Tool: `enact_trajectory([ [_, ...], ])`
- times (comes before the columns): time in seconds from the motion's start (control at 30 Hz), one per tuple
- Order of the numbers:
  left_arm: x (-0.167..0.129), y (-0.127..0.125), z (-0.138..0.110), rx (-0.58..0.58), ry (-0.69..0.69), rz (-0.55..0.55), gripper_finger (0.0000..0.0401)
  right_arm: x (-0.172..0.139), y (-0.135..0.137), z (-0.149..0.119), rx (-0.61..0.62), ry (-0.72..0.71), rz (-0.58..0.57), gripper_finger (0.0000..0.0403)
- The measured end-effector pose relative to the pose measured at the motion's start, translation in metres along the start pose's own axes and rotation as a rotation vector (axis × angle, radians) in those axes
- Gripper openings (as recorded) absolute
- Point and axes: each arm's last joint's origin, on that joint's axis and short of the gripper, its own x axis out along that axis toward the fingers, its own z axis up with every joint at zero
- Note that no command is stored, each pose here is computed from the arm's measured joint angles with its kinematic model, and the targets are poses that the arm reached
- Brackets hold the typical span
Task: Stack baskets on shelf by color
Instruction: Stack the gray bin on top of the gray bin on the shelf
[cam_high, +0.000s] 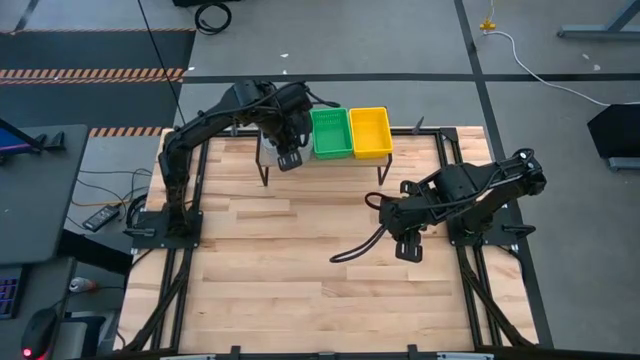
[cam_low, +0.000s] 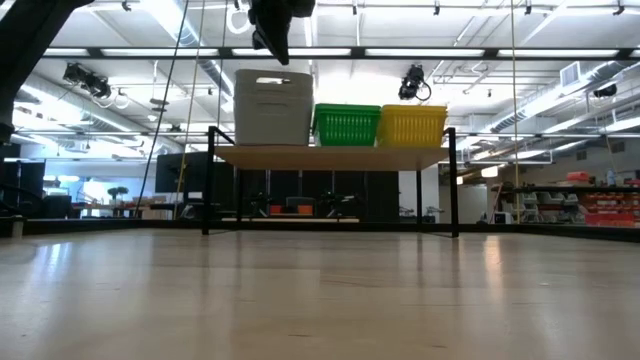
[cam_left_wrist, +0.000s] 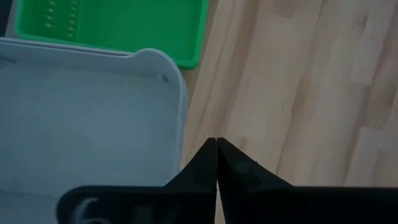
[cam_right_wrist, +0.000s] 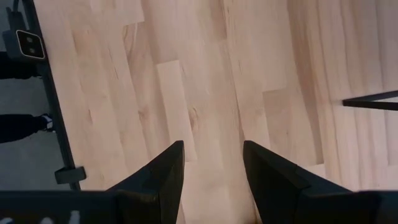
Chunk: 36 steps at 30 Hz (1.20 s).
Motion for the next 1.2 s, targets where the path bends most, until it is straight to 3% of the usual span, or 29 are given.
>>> enact_trajectory([
  [0.47, -0.007, 0.001, -0.003, -0.007, -0.016, 0.004, 0.0002, 0.0, 0.0, 0.0, 0.033, 0.0, 0.0, 0.0169],
  [0.83, -0.054, 0.002, -0.026, -0.027, -0.128, 0.034, 0.0001, 0.0, 0.001, 0.0, 0.047, 0.0, 0.002, 0.0169],
  [0.93, -0.052, -0.003, -0.049, -0.03, -0.066, -0.002, 0.0001, 0.0, 0.001, 0.0, 0.059, -0.001, 0.001, 0.0169],
  [1.03, -0.045, -0.009, -0.089, -0.032, 0.044, -0.018, 0.0001, 0.0, 0.002, -0.001, 0.083, 0.0, 0.002, 0.0169],
  [1.2, -0.07, -0.018, -0.116, -0.061, -0.08, 0.015, 0.0001, 0.0, 0.001, -0.001, 0.067, -0.011, -0.009, 0.0168],
])
